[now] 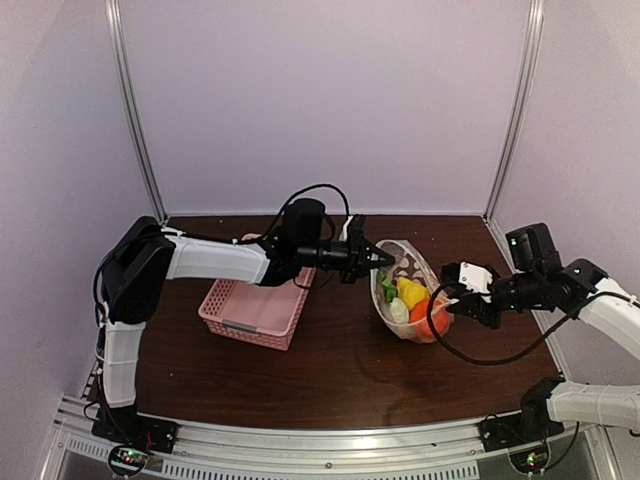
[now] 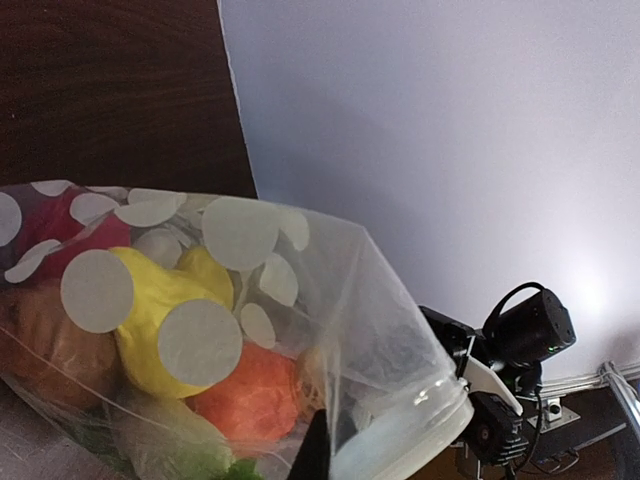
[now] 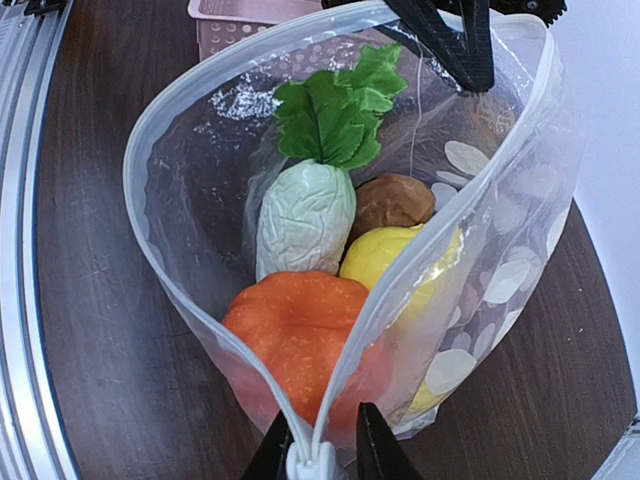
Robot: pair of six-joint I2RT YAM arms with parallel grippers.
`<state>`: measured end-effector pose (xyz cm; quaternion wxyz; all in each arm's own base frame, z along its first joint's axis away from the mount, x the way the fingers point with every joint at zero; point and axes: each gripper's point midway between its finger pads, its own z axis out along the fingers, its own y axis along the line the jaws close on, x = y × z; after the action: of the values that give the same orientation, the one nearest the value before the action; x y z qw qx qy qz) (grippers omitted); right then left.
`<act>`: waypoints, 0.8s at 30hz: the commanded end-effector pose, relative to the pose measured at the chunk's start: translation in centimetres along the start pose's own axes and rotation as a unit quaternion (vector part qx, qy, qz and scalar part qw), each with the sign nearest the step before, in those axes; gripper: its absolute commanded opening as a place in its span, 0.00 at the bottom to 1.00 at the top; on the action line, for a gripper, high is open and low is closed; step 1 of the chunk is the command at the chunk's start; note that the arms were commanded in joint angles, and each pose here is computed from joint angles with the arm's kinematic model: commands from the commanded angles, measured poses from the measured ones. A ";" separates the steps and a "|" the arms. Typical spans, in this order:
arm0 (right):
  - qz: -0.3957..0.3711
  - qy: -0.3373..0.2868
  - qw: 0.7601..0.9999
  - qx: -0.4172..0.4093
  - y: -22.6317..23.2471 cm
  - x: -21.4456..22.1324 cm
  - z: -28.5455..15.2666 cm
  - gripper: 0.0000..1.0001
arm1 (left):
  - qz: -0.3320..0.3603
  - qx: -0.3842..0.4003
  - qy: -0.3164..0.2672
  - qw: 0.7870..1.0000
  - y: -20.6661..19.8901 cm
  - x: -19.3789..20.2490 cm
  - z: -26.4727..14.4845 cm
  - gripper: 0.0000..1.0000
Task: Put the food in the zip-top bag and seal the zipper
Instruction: Pass from the left arm to the right
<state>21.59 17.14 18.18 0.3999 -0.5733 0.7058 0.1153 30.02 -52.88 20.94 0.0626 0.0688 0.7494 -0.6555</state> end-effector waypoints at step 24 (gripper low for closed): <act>0.015 0.013 0.999 -0.047 -1.3 -5.0 -3.7 0.00 | 0.601 -0.195 0.057 0.773 -0.3 4.7 -10.5 0.59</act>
<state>23.31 17.31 24.75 0.3998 -0.5588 0.7190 0.1044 26.02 -43.18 21.99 0.3105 0.4210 0.7544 -0.3965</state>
